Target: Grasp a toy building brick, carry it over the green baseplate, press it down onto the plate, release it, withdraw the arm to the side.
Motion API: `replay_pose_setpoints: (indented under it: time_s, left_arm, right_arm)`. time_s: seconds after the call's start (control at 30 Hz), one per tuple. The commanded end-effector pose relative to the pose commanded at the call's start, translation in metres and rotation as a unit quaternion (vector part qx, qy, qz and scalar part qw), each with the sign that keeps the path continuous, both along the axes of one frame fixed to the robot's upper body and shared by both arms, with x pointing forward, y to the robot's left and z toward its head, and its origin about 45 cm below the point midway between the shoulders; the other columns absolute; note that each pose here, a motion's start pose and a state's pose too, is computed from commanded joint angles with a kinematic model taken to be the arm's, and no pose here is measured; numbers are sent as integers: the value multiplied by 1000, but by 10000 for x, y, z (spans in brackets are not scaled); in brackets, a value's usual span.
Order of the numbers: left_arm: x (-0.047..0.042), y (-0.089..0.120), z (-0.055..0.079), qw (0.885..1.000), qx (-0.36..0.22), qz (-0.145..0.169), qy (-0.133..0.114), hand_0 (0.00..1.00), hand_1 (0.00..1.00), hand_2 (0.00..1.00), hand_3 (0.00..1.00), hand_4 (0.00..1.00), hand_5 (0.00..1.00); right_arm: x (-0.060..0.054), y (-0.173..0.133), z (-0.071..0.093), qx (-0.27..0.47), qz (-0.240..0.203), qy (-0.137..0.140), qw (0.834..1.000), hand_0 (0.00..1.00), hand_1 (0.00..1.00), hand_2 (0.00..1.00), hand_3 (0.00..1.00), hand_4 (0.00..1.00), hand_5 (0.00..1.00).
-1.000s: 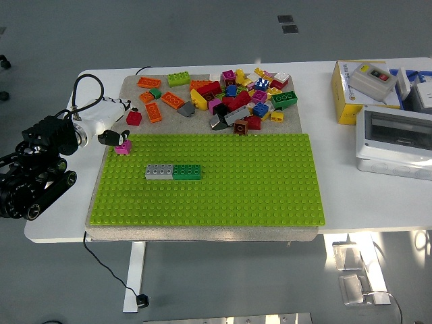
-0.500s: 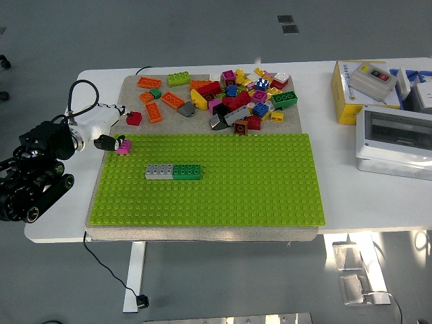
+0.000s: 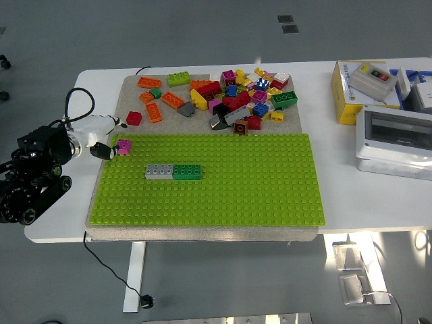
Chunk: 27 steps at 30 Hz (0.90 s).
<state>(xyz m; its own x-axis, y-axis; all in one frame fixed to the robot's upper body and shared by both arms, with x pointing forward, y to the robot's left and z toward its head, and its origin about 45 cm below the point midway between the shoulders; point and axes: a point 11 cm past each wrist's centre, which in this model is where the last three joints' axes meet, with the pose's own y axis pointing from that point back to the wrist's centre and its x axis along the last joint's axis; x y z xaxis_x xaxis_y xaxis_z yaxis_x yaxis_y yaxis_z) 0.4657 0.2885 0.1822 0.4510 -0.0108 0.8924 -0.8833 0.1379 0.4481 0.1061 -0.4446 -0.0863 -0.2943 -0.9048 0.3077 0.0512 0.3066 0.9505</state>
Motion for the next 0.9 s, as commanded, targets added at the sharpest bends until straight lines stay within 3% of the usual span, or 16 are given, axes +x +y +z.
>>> replay_pose_setpoints:
  time_s: [0.23, 0.9]
  left_arm:
    - [-13, 43, -32, 1000, -14, 17, 15, 998, 980, 998, 877, 532, 157]
    - [-49, 65, -127, 999, -31, 29, 23, 998, 982, 998, 871, 526, 153]
  right_arm:
    - [4, -2, 2, 0, 1, 0, 1000, 646, 568, 637, 768, 408, 998]
    - [6, 13, -3, 0, 4, 1, 1000, 647, 567, 637, 767, 407, 998]
